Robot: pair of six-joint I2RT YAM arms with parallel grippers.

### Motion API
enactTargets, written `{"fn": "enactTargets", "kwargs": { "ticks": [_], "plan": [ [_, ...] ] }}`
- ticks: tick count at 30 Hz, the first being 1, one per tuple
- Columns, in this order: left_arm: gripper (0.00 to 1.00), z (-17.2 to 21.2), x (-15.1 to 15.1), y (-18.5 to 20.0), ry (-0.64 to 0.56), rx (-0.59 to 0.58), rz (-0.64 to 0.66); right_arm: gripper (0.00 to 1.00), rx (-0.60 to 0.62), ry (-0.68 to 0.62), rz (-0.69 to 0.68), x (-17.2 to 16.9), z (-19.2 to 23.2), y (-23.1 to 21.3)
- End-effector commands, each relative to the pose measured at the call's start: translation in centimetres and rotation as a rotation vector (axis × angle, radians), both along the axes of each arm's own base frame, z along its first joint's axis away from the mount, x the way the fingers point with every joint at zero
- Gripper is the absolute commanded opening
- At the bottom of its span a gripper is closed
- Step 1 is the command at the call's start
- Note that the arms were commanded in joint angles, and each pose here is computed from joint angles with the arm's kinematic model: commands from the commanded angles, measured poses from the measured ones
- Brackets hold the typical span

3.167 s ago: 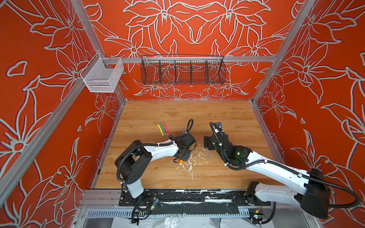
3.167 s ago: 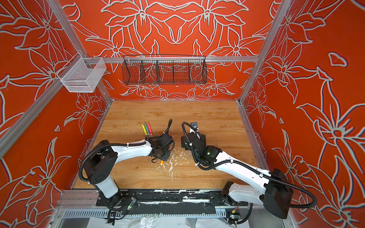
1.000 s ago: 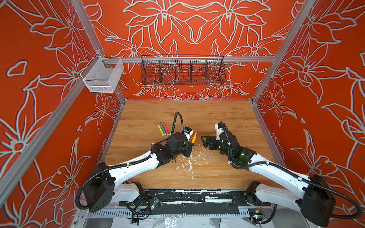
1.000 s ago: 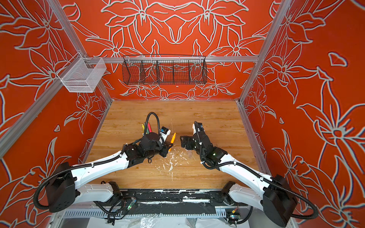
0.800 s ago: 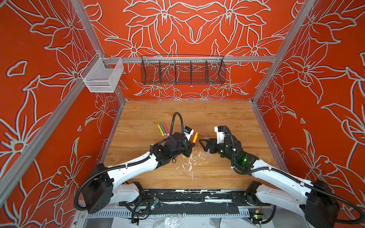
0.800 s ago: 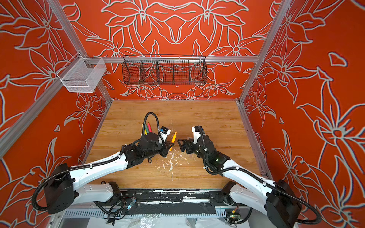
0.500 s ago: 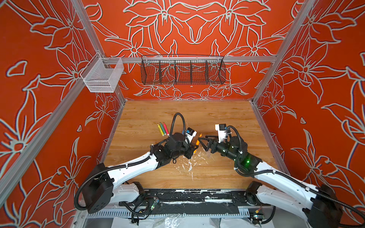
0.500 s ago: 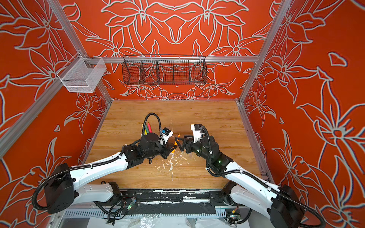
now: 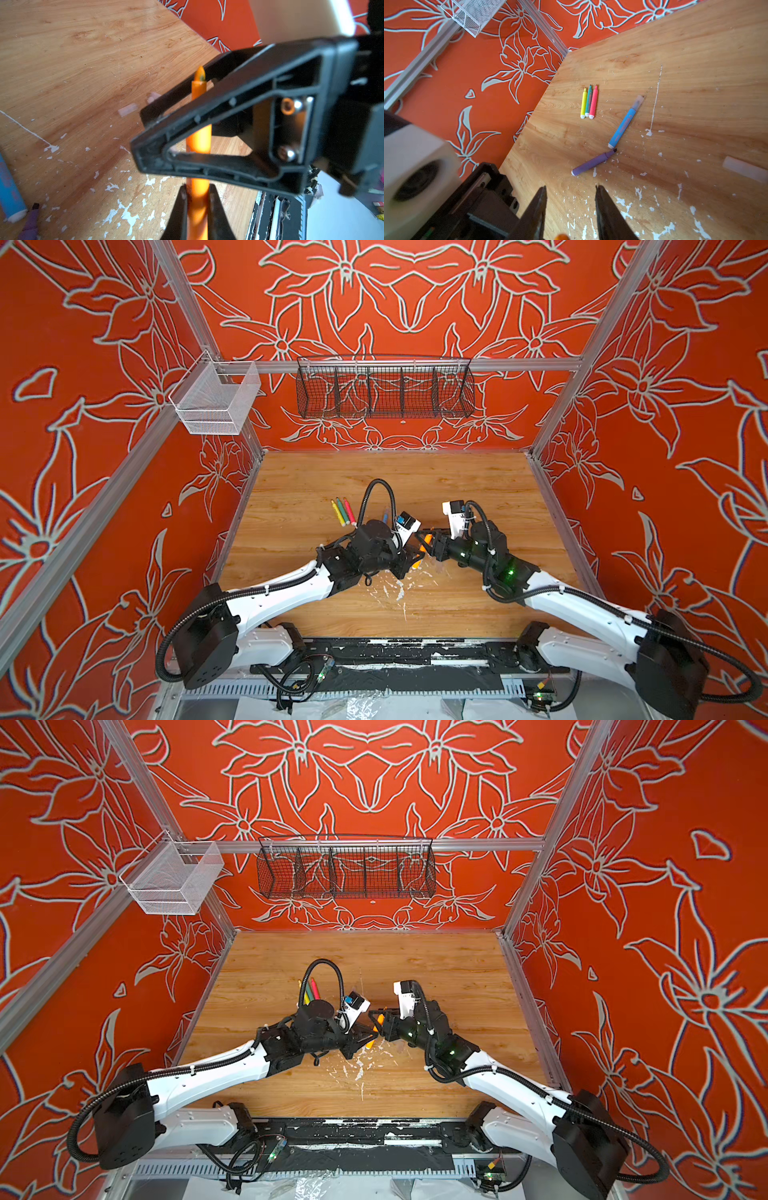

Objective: Insert the pens into the pen caps

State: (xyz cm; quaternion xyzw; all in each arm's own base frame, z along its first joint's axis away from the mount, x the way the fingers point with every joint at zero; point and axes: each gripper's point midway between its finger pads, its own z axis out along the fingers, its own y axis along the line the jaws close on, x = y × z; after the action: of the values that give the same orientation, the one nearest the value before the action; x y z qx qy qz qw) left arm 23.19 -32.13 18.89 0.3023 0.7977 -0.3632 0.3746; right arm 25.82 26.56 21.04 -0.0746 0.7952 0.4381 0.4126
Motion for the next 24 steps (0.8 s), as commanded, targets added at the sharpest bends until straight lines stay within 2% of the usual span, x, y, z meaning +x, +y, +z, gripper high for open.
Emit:
{"fn": "enactTargets", "kwargs": {
  "ticks": [1, 3, 5, 6, 9, 13, 21, 24],
  "plan": [
    [0.0, 0.5, -0.2, -0.9, -0.015, -0.017, -0.039, 0.24, 0.041, -0.01, 0.027, -0.1, 1.7, 0.6],
    [0.0, 0.4, -0.1, -1.0, -0.01, -0.014, -0.041, 0.16, 0.045, -0.012, 0.029, -0.2, 1.8, 0.6],
    [0.05, 0.2, -0.1, -1.0, -0.005, -0.01, -0.043, 0.11, 0.052, -0.017, 0.034, -0.3, 2.0, 0.6],
    [0.09, 0.3, -0.1, -1.1, -0.003, -0.013, -0.045, 0.1, 0.057, -0.019, 0.037, -0.4, 2.1, 0.6],
    [0.3, 0.1, -0.1, -1.2, 0.004, -0.009, -0.045, 0.07, 0.078, -0.023, 0.063, -0.7, 2.4, 1.0],
    [0.46, -0.1, 0.0, -1.3, 0.012, -0.004, -0.044, 0.03, 0.104, -0.014, 0.101, -1.0, 2.6, 1.7],
    [0.61, -0.5, 0.4, -1.3, 0.02, 0.008, -0.026, 0.02, 0.188, 0.006, 0.169, -2.0, 3.1, 2.8],
    [0.62, -0.6, 0.4, -1.3, 0.025, 0.011, -0.027, 0.02, 0.224, -0.001, 0.191, -2.4, 3.7, 2.9]
  ]
}}
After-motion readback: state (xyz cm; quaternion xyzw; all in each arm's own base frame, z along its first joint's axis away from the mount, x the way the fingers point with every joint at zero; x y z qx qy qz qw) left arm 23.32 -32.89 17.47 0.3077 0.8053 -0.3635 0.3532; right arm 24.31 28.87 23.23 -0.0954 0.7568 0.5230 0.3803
